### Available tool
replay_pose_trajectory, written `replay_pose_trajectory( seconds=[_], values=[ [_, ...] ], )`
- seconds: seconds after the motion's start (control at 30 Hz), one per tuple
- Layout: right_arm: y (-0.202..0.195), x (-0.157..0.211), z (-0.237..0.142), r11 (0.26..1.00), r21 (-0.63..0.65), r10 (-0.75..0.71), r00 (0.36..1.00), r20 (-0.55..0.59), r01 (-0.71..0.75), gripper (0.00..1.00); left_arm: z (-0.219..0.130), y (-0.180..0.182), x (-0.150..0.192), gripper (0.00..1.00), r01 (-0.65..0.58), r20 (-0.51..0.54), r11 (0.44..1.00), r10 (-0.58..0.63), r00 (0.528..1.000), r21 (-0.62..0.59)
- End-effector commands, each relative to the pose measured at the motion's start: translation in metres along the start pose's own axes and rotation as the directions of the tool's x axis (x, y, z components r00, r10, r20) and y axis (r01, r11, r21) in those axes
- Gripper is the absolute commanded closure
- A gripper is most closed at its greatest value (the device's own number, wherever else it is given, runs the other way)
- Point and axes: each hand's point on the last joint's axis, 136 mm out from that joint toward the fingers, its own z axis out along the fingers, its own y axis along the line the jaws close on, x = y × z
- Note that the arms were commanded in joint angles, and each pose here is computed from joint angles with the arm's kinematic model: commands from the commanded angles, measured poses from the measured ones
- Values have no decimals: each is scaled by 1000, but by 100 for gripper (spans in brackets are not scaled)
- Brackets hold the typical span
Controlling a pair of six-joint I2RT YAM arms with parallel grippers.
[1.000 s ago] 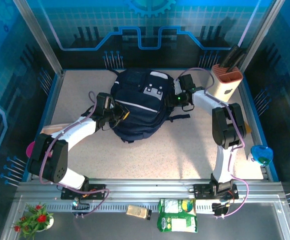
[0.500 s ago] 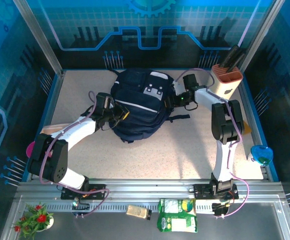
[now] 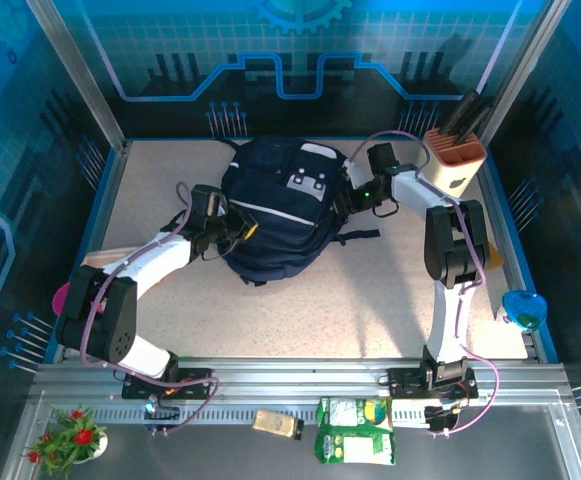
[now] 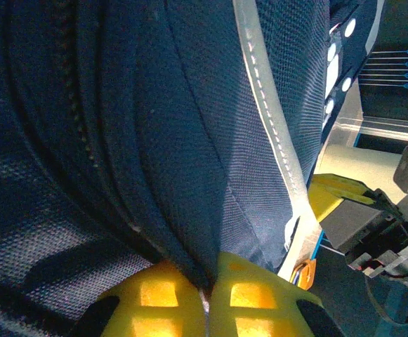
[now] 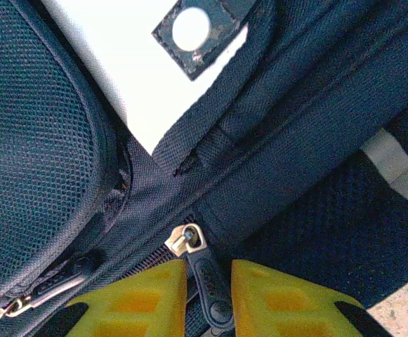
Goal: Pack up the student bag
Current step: Unzip the student bag at the top-center of the table.
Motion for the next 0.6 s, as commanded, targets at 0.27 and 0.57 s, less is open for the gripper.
replay_pose_trajectory(
  seconds=[0.27,0.57],
  values=[
    [-7,12,16,1000,12,-26,995,-96,27,64,-3,-20,-7,100,-48,2,997,48,999,55],
    [12,18,17,995,-89,-62,990,-123,52,70,-3,-21,-9,100,-48,4,997,48,999,57]
  ],
)
